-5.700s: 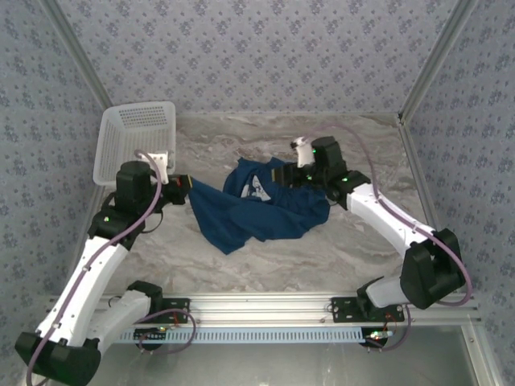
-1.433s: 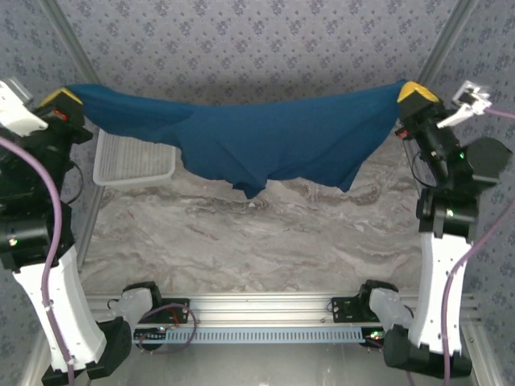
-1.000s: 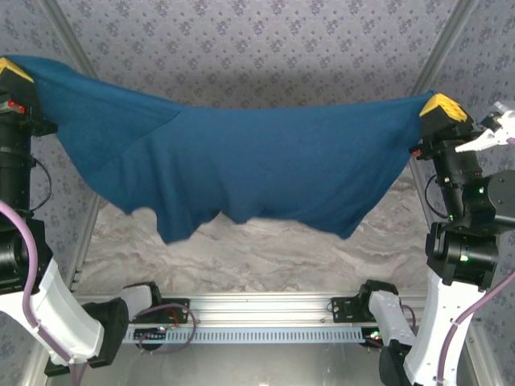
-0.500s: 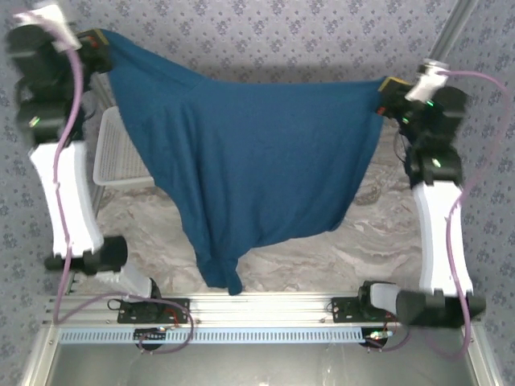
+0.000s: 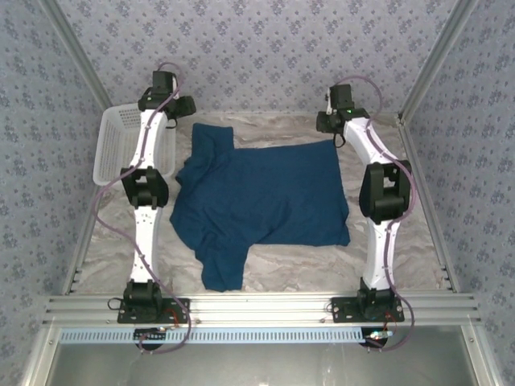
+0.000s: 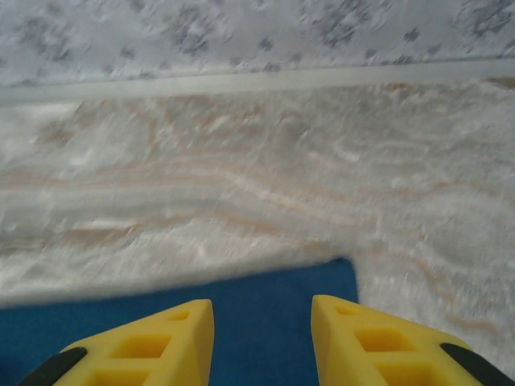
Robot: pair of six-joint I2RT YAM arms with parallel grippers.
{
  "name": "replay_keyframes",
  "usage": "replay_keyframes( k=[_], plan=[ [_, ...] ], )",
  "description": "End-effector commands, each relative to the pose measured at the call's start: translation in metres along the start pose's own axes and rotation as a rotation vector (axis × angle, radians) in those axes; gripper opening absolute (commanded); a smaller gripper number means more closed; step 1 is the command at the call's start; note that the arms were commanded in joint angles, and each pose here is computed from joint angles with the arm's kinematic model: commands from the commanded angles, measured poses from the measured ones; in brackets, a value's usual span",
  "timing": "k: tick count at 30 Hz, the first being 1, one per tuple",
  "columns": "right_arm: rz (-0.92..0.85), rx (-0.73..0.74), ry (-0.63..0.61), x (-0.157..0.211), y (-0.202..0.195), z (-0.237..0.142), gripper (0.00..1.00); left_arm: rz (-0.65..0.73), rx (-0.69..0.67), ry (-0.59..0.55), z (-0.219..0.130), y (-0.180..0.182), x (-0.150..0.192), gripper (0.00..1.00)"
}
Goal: Fold the inside-out t-shirt
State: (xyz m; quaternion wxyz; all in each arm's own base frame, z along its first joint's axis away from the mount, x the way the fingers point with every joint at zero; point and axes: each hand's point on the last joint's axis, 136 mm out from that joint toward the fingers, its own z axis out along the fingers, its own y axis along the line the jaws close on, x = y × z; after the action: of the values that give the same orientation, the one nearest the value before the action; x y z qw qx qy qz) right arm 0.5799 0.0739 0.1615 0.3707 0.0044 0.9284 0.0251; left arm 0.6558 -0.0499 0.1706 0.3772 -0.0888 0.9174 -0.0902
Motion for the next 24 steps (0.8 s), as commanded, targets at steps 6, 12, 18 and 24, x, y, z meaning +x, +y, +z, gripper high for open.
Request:
replay_keyframes(
  k=[6,12,18,24],
  plan=[
    [0.116,-0.006,0.186,0.145,-0.01,-0.097,0.48,0.099,0.11,-0.106,-0.167,-0.086,-0.013,0.62],
    [0.169,0.135,0.414,0.271,-0.026,-0.145,0.48,0.06,0.225,0.011,-0.183,-0.112,0.103,0.62],
    [0.199,0.211,0.488,0.328,-0.034,-0.162,0.48,0.02,0.285,0.215,-0.195,-0.109,0.257,0.63],
    [0.217,0.239,0.502,0.348,-0.034,-0.154,0.41,0.054,0.276,0.417,-0.211,-0.102,0.365,0.65]
  ],
)
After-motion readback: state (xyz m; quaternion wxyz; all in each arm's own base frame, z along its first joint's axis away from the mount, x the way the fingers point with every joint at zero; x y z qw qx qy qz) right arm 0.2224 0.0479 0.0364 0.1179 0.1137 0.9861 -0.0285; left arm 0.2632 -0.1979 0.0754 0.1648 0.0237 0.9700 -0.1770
